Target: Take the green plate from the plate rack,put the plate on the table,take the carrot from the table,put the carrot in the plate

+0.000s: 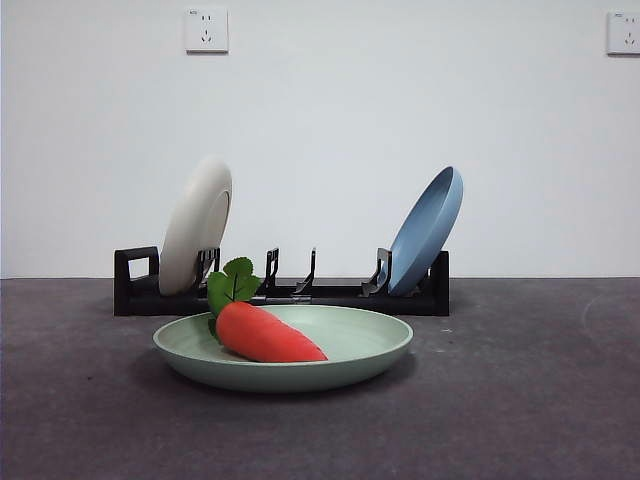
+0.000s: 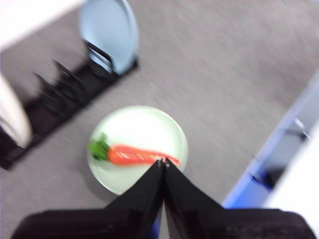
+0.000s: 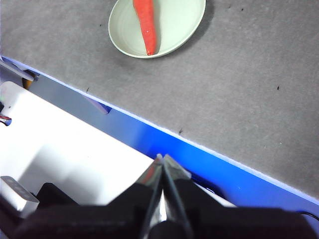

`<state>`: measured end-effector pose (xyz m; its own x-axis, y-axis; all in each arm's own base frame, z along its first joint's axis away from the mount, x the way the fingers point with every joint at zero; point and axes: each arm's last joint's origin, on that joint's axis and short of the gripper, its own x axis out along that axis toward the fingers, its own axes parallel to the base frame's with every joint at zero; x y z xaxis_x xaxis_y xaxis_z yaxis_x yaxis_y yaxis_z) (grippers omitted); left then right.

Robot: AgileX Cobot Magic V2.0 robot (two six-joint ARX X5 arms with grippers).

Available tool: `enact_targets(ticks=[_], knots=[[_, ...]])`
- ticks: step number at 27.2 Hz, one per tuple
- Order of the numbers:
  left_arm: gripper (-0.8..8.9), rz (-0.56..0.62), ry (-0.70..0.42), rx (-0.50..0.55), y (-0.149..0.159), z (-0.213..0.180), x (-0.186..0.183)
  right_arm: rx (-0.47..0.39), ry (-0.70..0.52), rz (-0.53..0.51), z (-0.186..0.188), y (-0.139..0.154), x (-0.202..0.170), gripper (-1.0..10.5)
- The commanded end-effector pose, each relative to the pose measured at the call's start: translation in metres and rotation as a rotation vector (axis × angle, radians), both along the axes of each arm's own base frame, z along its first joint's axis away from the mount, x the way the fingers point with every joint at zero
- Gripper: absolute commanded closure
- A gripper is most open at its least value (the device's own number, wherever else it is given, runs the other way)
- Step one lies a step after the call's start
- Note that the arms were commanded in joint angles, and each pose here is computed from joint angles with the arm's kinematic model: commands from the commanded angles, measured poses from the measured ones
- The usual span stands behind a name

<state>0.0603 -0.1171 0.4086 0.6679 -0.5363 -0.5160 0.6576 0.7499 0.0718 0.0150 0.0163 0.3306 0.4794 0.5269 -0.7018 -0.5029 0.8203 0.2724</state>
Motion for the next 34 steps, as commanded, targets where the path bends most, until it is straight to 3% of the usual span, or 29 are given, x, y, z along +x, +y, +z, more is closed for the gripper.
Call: enact_targets(ticks=[1,7,14,21,28,34], knots=[[8.17,0.074,-0.072,-0.003,0.000,0.003,0.002,-0.007,0.010,-0.004,-0.001,0.000,0.000,9.5],[8.17,0.281,-0.271,-0.021,0.020,0.020,0.014,-0.007,0.010,-0.004,-0.001,0.000,0.000,9.5],[8.17,0.178,-0.389,-0.098,0.065,0.037,0.015,-0.007,0.010,-0.004,-0.002,0.000,0.000,9.5],[8.17,0.230,-0.582,-0.043,0.097,0.037,-0.008,-0.007,0.010,-0.004,-0.002,0.000,0.000,9.5],[8.17,0.332,-0.780,-0.104,0.102,-0.029,0.002,-0.007,0.010,-0.004,-0.002,0.000,0.000,9.5],[8.17,0.403,-0.723,-0.142,0.105,-0.117,0.022,-0.007,0.010,-0.004,-0.002,0.000,0.000,9.5]])
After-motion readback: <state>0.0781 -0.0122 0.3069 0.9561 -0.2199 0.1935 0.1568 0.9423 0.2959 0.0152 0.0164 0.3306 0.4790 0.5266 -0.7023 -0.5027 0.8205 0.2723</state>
